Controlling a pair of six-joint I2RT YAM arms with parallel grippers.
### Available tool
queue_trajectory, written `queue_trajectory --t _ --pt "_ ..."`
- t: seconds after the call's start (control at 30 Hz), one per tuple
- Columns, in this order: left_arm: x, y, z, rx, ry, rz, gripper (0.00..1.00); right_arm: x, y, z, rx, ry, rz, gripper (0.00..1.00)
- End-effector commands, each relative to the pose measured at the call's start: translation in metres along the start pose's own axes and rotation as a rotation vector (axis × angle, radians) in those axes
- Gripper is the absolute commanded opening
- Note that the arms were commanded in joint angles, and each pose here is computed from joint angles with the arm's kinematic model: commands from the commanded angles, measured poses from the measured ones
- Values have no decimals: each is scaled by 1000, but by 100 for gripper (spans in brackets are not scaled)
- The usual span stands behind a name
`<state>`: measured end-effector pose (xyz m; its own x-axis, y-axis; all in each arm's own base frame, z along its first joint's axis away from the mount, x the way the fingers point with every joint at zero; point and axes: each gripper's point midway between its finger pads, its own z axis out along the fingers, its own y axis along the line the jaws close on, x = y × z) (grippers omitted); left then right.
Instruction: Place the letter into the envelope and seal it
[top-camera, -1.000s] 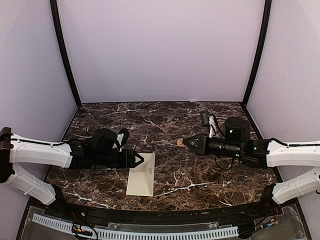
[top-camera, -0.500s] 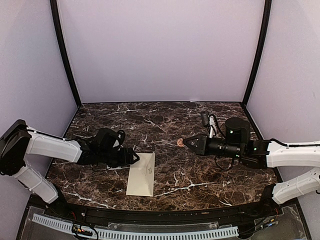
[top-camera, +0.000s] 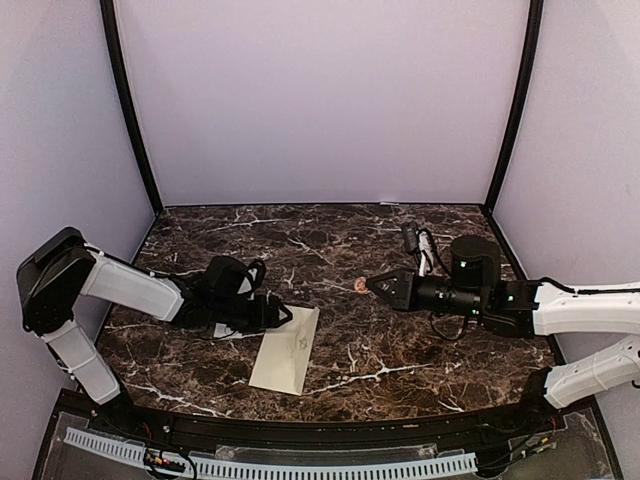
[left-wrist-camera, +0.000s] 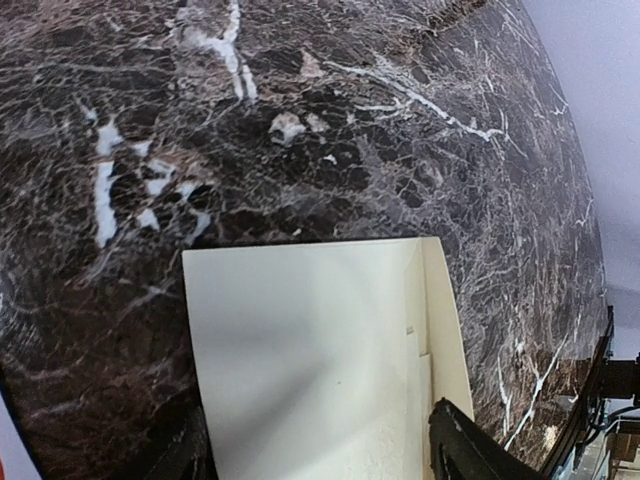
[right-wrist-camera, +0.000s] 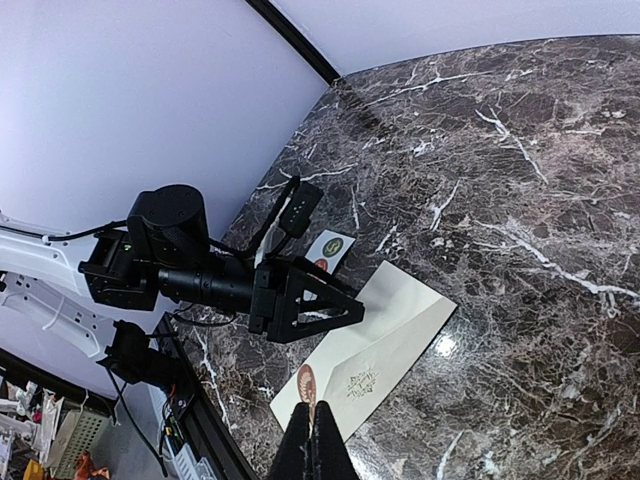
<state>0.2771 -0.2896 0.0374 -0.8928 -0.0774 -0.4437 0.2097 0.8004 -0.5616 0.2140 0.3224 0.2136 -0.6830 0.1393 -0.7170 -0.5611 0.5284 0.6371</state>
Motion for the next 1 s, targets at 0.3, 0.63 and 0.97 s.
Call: queue_trajectory --t 0.3,0.63,0.97 --pt "19 -67 26 322 138 198 72 -9 5 -3 -14 -35 -3 0" --pt "-40 -99 -46 280 -149 372 75 -3 1 -6 -9 -19 0 0" --pt "52 -125 -81 371 25 446 49 6 0 -8 -27 2 11 0"
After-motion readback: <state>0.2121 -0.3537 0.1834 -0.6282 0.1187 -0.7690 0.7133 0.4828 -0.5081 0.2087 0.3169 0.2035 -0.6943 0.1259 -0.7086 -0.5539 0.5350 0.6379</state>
